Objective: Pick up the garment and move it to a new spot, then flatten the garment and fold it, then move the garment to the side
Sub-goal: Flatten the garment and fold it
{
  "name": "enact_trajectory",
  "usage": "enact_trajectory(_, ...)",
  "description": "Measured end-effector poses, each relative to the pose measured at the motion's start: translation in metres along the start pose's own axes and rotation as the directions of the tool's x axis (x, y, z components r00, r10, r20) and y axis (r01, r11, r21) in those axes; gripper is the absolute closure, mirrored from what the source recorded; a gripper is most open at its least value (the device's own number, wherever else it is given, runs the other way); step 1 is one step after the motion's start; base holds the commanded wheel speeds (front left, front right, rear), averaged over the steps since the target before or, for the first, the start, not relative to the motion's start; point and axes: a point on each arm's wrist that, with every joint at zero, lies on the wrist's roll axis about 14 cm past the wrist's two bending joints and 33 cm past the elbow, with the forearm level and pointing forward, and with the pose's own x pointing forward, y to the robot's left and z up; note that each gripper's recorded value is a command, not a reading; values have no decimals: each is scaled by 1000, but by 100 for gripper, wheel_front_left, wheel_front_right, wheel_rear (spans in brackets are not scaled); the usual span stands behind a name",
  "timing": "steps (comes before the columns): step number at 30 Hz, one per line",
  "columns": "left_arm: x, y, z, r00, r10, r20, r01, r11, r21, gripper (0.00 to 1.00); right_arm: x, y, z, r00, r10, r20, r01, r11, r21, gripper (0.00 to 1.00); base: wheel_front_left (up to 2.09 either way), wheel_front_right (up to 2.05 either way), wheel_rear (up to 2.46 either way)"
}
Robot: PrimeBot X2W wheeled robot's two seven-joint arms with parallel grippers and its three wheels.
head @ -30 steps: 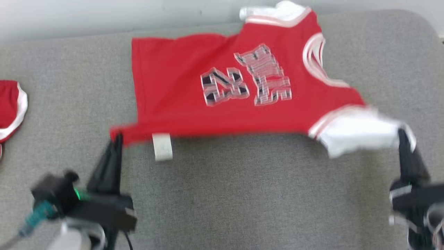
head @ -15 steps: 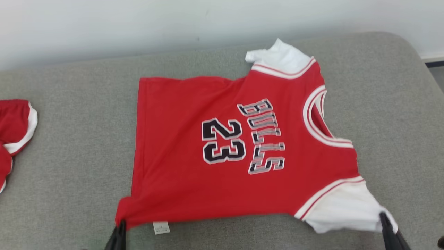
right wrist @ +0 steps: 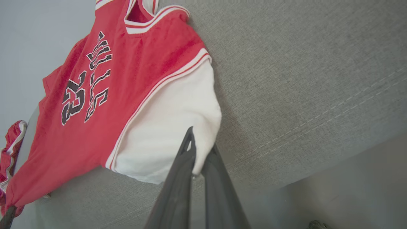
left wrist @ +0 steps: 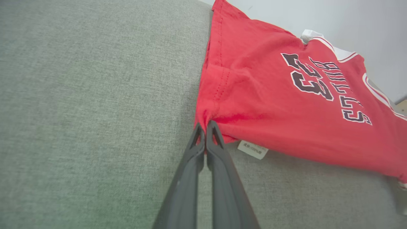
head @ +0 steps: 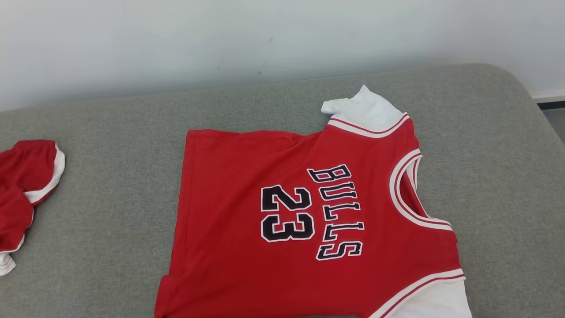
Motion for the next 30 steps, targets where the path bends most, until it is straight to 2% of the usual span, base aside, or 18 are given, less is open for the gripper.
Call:
enact_trajectory(10, 7, -15, 21, 996, -58, 69, 53, 996, 65, 100, 12, 25, 34, 991, 71, 116, -76, 996, 44, 100, 0, 0, 0)
enact_trajectory(18, 24, -35, 36, 984, -156, 83, 142, 978, 151, 100, 41, 47, 67, 981, 134, 142, -129, 991, -39, 100, 0, 0, 0)
enact_trajectory(30, 62, -38, 54, 979, -201, 35, 186, 950, 251, 100, 93, 77, 110, 969, 185, 162, -170, 980, -105, 100, 0, 0, 0)
